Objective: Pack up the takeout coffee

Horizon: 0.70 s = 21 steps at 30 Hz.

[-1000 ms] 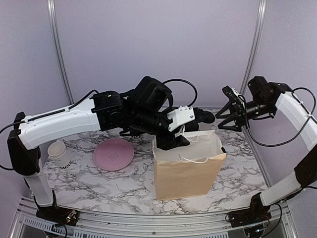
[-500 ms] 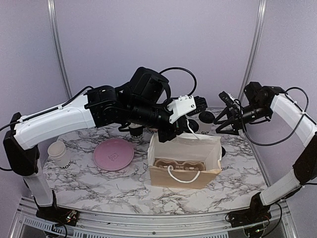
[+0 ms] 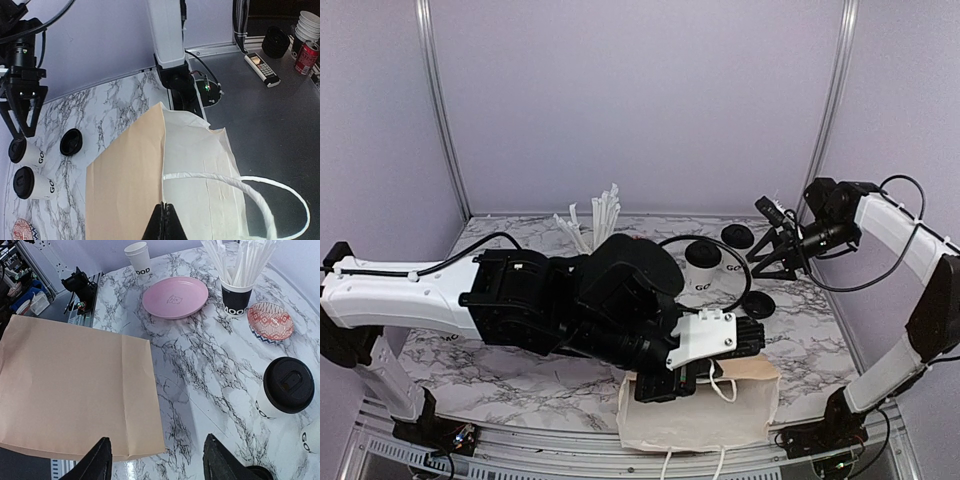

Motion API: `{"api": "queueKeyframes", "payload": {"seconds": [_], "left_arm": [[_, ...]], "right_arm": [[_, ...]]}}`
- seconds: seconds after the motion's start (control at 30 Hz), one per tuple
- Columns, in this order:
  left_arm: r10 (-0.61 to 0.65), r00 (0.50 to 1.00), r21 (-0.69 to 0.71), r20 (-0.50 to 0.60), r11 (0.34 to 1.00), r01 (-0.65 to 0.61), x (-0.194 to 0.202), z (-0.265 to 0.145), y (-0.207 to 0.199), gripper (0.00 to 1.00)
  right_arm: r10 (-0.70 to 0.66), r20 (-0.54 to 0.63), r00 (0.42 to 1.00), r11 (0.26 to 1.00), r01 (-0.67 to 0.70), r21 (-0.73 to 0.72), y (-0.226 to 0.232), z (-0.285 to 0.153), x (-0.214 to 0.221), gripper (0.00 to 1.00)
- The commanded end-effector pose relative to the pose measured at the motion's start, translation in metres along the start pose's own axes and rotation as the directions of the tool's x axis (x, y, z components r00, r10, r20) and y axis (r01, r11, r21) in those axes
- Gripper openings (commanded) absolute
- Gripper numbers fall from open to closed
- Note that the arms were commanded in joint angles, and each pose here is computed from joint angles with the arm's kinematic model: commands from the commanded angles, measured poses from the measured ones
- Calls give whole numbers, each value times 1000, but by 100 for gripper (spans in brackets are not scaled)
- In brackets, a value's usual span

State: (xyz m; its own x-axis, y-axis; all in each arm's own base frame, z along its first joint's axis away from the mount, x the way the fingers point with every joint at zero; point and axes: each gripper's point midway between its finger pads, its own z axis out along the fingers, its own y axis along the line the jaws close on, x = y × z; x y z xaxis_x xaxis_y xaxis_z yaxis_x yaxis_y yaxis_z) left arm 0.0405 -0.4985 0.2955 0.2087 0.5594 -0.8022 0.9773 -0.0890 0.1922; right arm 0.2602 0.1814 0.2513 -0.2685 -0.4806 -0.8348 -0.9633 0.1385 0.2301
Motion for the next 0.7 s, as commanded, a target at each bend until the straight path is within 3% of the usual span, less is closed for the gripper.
{"api": "queueKeyframes", "payload": {"seconds": [0.0,0.17,0.3,0.47,0.67], "left_arm": [[-3,1000,-39,23,999,4,-7,-11,-10,0],[-2,1000,-60,16,998,3,-7,-10,-9,0],[3,1000,-176,11,984,-1,-12,-16,14,0],[-22,1000,-323,11,946,25,-16,-37,62,0],[-156,988,-368,-24,920,136,8,-53,122,0]], "right_arm": [[-11,25,1000,1000,11,-8,-1,-1,-2,60],[-3,21,1000,1000,3,-10,-2,0,0,60],[16,-9,1000,999,-15,36,-10,-1,3,58],[66,-87,994,969,-43,242,-46,-8,15,57],[114,-151,982,850,-18,526,-106,-32,20,61]]}}
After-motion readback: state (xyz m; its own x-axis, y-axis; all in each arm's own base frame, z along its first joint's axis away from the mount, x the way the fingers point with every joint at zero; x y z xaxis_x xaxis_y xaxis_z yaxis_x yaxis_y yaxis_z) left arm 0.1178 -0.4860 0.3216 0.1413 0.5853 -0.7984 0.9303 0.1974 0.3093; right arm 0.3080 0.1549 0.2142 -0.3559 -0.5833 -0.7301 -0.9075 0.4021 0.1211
